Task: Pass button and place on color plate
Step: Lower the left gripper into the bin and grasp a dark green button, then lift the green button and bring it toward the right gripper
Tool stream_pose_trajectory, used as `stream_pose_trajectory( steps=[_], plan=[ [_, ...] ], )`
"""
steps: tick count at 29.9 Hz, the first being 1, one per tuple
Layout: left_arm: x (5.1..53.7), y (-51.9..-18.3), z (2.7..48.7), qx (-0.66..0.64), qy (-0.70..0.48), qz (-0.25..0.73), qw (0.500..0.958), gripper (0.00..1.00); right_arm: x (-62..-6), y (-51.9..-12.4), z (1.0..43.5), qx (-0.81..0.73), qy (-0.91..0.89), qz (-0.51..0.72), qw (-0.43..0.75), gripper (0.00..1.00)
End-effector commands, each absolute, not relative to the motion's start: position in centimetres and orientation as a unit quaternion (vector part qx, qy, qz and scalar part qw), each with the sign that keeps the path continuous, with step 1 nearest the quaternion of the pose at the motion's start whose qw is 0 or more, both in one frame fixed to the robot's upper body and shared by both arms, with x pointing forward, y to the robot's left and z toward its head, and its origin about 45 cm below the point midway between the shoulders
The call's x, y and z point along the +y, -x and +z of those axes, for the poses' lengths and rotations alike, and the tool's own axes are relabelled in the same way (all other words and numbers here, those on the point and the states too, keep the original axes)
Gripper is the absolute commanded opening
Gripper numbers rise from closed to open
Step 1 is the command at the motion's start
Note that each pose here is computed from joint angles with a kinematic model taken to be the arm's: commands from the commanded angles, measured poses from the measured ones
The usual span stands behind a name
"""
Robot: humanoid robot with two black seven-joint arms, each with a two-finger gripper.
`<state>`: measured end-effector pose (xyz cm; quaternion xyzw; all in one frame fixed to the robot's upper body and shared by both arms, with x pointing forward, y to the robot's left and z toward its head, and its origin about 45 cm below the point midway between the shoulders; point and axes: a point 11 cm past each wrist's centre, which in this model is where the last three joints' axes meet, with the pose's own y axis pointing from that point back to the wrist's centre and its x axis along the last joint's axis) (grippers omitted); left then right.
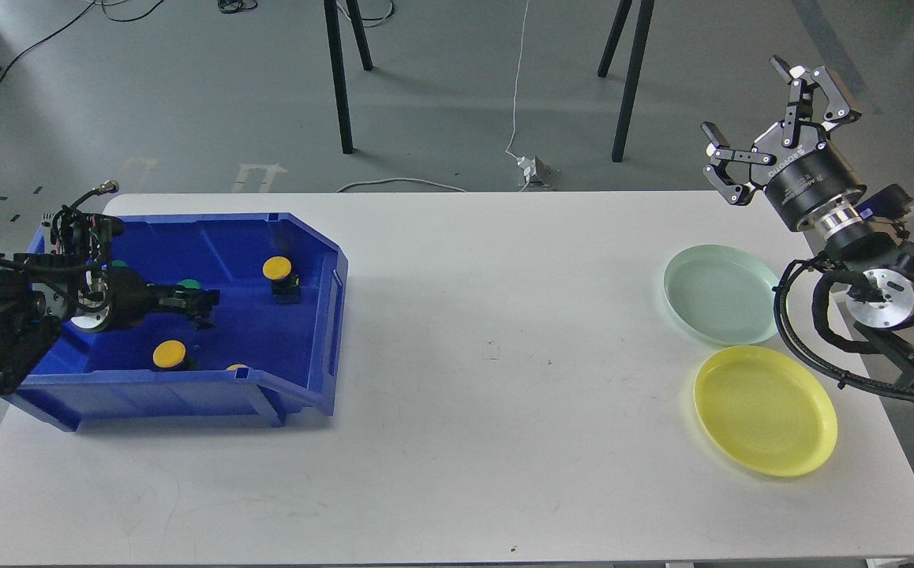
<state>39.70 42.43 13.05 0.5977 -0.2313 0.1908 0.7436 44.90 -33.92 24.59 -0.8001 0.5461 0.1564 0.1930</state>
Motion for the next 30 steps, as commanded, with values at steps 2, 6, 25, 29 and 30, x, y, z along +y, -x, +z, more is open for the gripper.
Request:
stream_pose_trajectory(
  steps=[2,6,25,29,30],
  plan=[
    [42.4,-39.7,13.1,-0.232,-0.598,0.19,0.743,0.4,-33.9,-44.8,24.4,0.546,0.8,0.158,0.192,0.99],
    [42.5,-39.8,13.1,-0.239,-0.597,0.193,0.741,0.25,-33.9,-44.8,24.4,0.546,0.8,0.158,0.192,0.99],
    [44.2,-39.2,19.1,-0.261,-0.586,0.175,0.747,0.17,-33.9,-44.8,24.4,0.547,0.8,0.158,0.192,0.99],
    [44.5,-38.2,22.4,-0.278,-0.556,0.187,0.76,0.17,-33.9,-44.8,24.4,0.546,0.8,0.158,0.193,0.99],
    [44.3,-37.9,23.3,-0.283,-0.548,0.189,0.764,0.17,-33.9,-44.8,24.4,0.546,0.8,0.158,0.193,0.99]
  ],
)
